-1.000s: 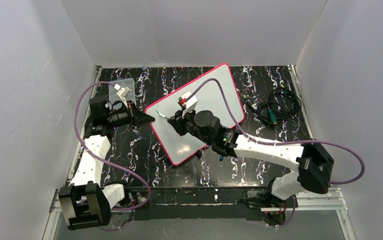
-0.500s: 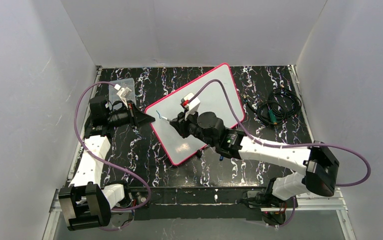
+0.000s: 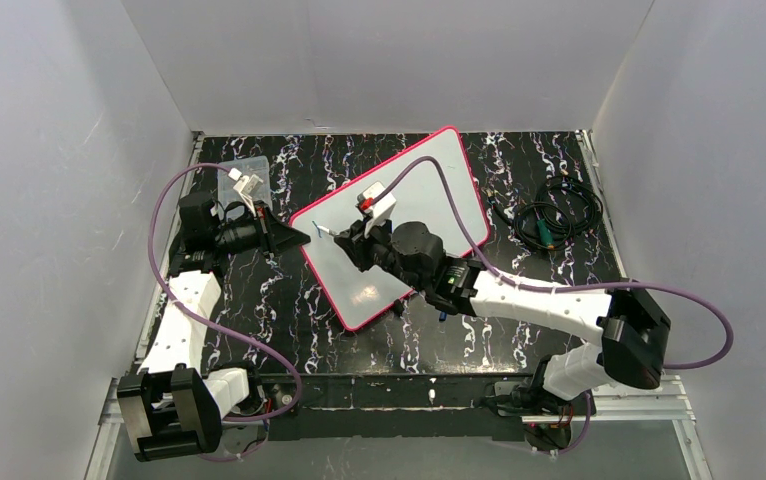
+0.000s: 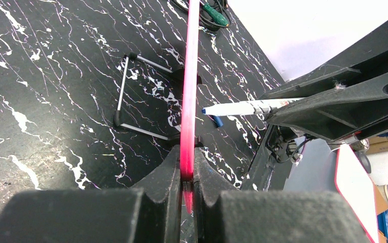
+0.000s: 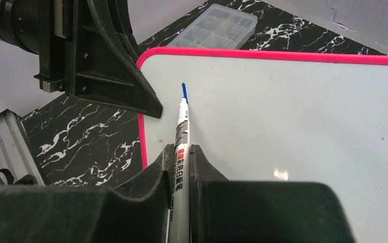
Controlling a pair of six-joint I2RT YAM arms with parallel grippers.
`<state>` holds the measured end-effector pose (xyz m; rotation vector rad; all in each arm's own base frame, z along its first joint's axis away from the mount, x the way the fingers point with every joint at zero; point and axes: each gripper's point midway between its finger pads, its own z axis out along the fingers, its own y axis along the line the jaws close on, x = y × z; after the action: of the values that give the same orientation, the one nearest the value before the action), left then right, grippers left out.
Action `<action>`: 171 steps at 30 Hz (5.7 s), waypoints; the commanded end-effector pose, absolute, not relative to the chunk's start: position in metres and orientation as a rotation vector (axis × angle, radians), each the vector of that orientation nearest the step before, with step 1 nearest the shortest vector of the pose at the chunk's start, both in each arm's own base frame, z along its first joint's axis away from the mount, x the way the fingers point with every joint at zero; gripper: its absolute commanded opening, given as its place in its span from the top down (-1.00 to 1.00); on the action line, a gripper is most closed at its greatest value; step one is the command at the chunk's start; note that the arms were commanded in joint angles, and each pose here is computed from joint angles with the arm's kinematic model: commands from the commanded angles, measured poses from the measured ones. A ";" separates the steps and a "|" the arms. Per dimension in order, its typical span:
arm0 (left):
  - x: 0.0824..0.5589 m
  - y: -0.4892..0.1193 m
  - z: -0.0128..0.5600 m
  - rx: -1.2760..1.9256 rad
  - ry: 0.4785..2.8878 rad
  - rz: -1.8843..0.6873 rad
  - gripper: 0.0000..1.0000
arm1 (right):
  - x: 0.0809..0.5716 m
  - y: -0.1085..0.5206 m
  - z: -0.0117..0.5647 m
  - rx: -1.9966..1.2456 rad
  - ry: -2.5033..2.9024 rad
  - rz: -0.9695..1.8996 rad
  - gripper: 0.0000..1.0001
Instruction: Write a sentence on the whiteboard
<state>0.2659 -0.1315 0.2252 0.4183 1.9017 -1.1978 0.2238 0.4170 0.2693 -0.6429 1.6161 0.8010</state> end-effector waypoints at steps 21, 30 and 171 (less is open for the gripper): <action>0.263 -0.132 0.238 0.485 1.848 -1.163 1.00 | 0.247 0.417 0.303 -0.507 1.528 0.729 0.97; 0.262 -0.132 0.238 0.487 1.848 -1.163 1.00 | 0.246 0.407 0.290 -0.508 1.562 0.700 0.97; 0.262 -0.131 0.238 0.492 1.853 -1.155 1.00 | 0.248 0.394 0.263 -0.511 1.596 0.655 0.97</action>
<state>0.2640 -0.1312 0.2236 0.4186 1.9098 -1.1938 0.2405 0.4016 0.2582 -0.5750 1.5975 0.6731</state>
